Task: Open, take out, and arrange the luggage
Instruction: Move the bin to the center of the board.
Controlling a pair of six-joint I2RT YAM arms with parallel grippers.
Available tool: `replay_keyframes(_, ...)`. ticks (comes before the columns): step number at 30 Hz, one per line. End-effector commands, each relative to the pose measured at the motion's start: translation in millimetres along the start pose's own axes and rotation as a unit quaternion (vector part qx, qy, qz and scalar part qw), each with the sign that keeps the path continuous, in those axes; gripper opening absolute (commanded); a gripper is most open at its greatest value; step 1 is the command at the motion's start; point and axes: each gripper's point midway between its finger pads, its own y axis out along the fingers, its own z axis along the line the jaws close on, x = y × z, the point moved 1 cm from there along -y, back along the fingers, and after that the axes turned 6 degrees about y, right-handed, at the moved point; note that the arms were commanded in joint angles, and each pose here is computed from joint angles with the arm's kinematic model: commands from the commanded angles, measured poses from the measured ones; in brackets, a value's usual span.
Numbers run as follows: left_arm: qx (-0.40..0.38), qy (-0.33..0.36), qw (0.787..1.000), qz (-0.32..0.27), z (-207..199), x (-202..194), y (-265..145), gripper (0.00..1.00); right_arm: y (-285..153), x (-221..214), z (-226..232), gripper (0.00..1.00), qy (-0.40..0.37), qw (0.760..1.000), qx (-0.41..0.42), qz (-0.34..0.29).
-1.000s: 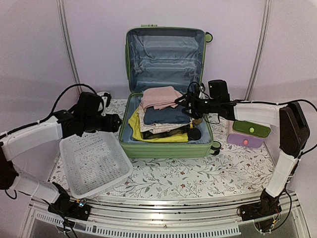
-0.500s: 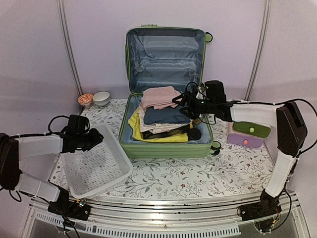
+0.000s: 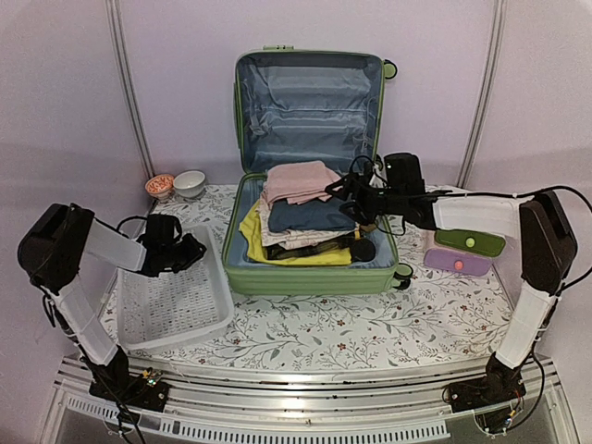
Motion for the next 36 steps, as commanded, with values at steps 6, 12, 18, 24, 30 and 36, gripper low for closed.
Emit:
replay_keyframes(6, -0.036, 0.018, 0.998, -0.047, -28.0, 46.6, 29.8, 0.32, -17.3, 3.8, 17.6, 0.76, -0.026, 0.999, 0.01, -0.019)
replay_keyframes(12, -0.029, 0.047, 0.996, -0.075, -40.5, 67.0, -5.1, 0.45, -24.4, 3.0, 22.1, 0.76, -0.04, 0.999, 0.012, -0.02)
replay_keyframes(18, -0.046, 0.126, 0.985, -0.107, -85.4, 85.8, -68.1, 0.58, -19.3, 5.1, 27.2, 0.76, -0.041, 0.999, 0.019, -0.016)
replay_keyframes(24, -0.093, 0.188, 0.967, -0.146, -134.2, 95.6, -119.6, 0.6, 4.4, 10.6, 26.8, 0.74, -0.011, 0.999, 0.033, -0.01)
replay_keyframes(30, -0.104, 0.194, 0.963, -0.157, -141.5, 99.2, -142.6, 0.61, 25.5, 17.9, 22.6, 0.72, 0.022, 0.999, 0.032, -0.018)
replay_keyframes(36, -0.114, 0.197, 0.961, -0.156, -143.6, 94.7, -155.3, 0.61, 35.3, 21.8, 2.9, 0.68, 0.067, 0.997, 0.002, -0.045)
